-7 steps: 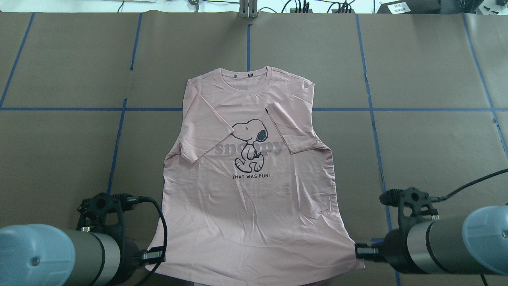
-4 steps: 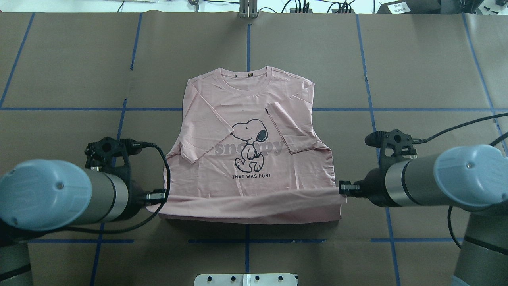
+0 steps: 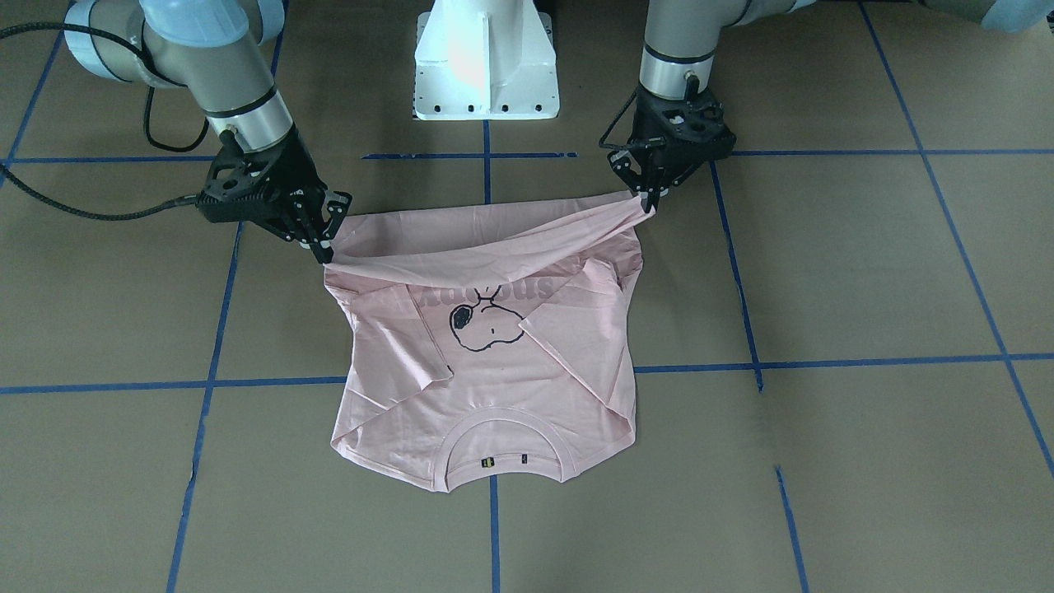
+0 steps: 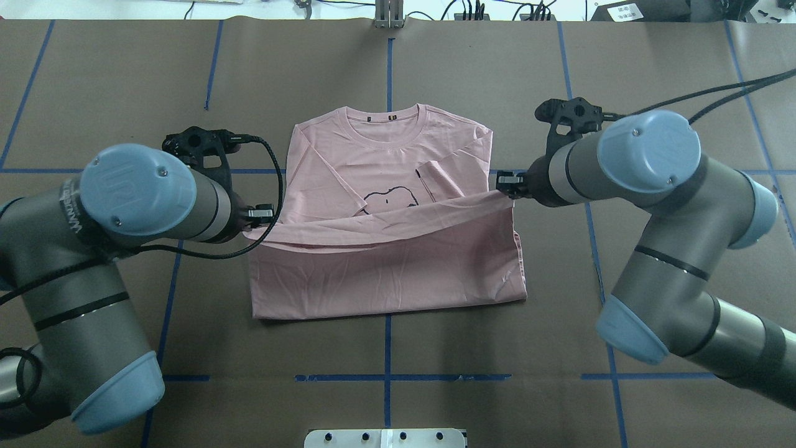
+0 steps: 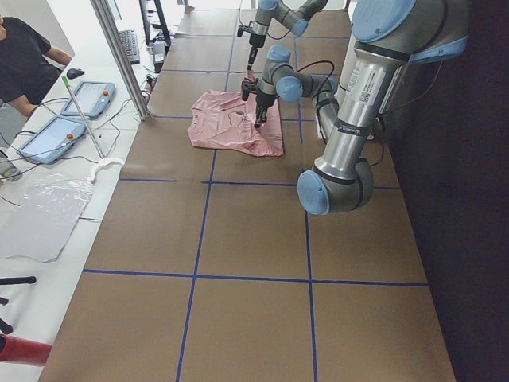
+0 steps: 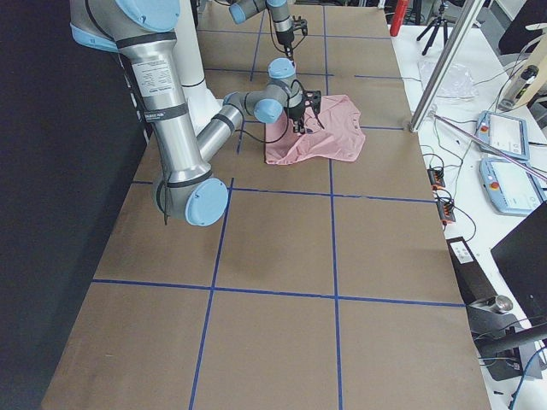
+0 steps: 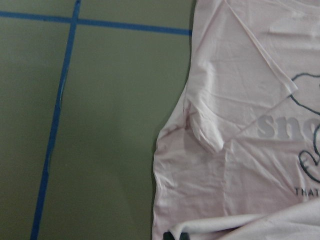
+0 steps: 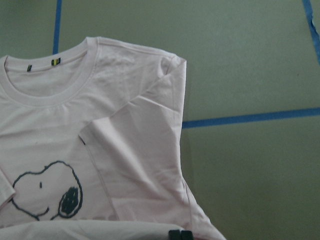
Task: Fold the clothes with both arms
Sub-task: 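Carry the hem with both grippers over the collar and lay it down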
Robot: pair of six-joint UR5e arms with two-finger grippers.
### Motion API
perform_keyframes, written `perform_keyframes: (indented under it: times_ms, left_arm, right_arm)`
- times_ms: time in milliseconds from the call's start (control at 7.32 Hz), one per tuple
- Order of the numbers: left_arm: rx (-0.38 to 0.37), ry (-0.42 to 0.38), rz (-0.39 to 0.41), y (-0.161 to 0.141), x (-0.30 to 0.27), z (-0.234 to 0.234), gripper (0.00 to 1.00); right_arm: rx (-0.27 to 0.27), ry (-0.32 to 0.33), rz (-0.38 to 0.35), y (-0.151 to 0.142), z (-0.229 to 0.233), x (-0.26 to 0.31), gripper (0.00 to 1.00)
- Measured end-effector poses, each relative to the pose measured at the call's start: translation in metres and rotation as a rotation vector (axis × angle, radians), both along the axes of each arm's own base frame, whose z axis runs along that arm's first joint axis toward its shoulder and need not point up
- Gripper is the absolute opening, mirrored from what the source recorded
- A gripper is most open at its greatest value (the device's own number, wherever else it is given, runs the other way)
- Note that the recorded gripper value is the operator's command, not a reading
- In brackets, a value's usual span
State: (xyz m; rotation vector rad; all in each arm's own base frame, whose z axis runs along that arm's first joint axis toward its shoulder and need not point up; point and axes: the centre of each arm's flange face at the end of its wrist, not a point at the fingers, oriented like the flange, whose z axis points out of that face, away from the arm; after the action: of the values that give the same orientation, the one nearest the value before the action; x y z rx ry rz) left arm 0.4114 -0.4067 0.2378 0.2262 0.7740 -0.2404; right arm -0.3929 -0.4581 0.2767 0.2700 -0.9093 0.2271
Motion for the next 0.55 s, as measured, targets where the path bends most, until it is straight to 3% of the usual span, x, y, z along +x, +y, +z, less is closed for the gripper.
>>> perform_keyframes:
  times_ms: [546]
  left_arm:
    - [0.061,-0.02,-0.076,-0.109,0.009,0.034,0.0]
  right_arm:
    - [0.004,0.059,0.097,-0.133,0.001,-0.017,0.0]
